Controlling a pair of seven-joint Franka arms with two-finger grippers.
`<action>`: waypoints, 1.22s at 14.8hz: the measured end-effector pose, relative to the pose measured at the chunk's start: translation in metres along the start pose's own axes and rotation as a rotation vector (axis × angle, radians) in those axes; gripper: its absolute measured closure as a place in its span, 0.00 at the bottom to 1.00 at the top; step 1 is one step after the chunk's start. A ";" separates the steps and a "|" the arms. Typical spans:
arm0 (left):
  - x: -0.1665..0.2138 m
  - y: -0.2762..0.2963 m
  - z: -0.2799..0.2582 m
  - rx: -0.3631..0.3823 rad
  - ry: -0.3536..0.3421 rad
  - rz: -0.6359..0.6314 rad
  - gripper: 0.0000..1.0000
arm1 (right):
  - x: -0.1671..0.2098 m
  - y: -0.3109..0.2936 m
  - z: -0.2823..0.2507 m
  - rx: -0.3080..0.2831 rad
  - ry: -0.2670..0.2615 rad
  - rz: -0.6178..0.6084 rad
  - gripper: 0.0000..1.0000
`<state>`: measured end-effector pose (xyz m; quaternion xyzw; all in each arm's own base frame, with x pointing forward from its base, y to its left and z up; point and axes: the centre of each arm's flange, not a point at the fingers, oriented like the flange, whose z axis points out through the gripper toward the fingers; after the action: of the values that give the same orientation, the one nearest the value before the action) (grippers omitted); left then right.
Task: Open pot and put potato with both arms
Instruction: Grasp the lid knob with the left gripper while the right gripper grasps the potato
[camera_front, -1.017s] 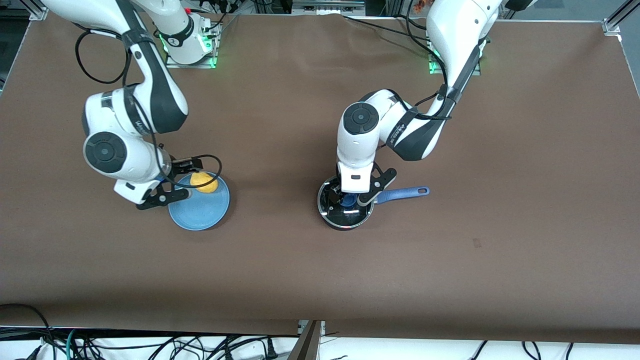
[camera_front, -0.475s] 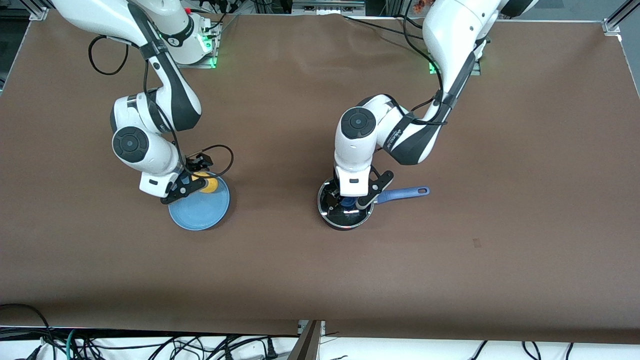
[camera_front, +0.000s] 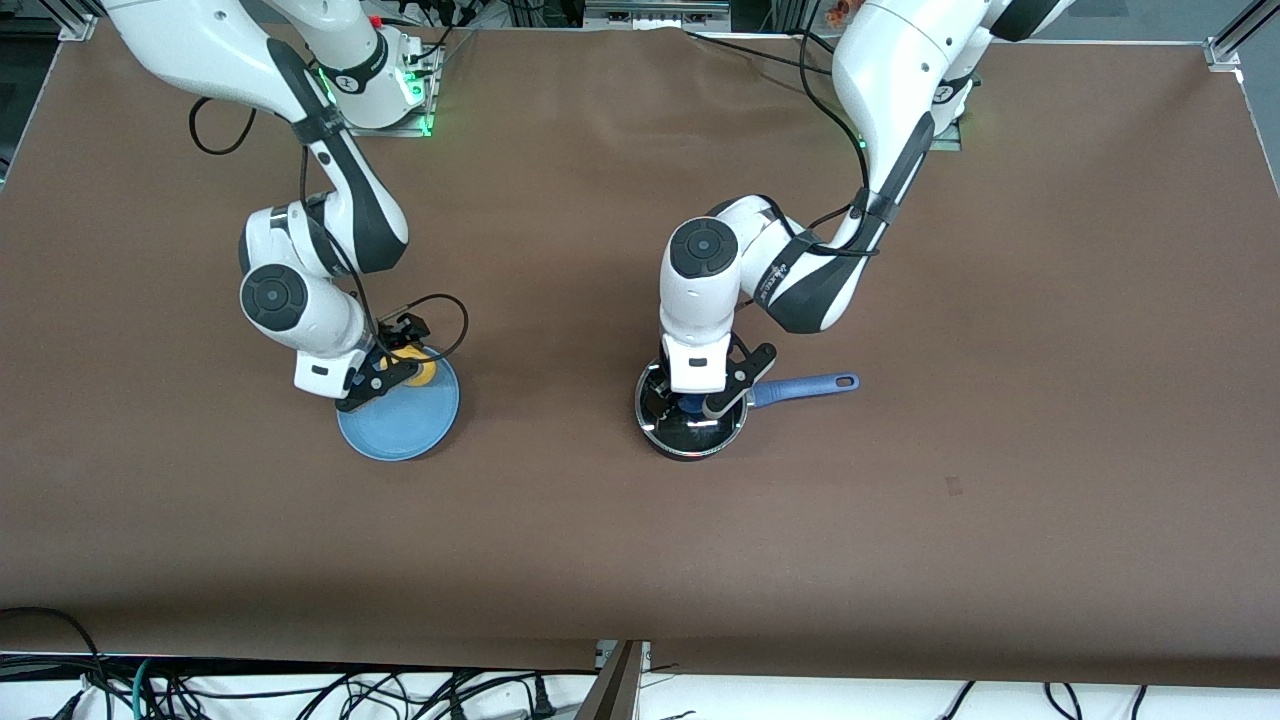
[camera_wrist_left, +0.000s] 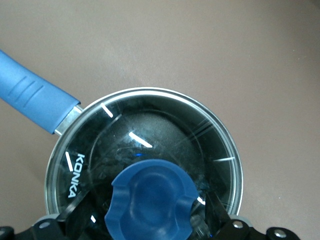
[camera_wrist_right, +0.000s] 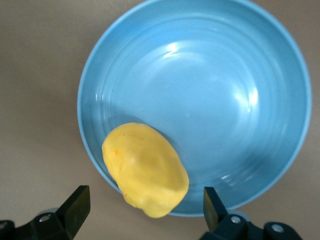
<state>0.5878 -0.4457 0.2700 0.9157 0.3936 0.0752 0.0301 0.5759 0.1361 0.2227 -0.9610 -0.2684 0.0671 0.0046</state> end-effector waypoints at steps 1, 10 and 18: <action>0.000 0.000 0.001 0.000 0.008 0.007 0.01 | 0.000 0.000 0.004 0.008 -0.002 0.006 0.00; 0.004 0.003 0.001 -0.006 0.017 0.012 0.45 | -0.004 0.006 0.012 0.037 0.000 0.040 0.09; 0.006 0.003 0.003 -0.004 0.019 0.037 0.56 | -0.004 0.006 0.014 0.039 -0.001 0.042 0.16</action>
<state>0.5940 -0.4435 0.2683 0.9219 0.3769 0.0854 0.0266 0.5738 0.1284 0.2094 -0.9660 -0.2469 0.0730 0.0218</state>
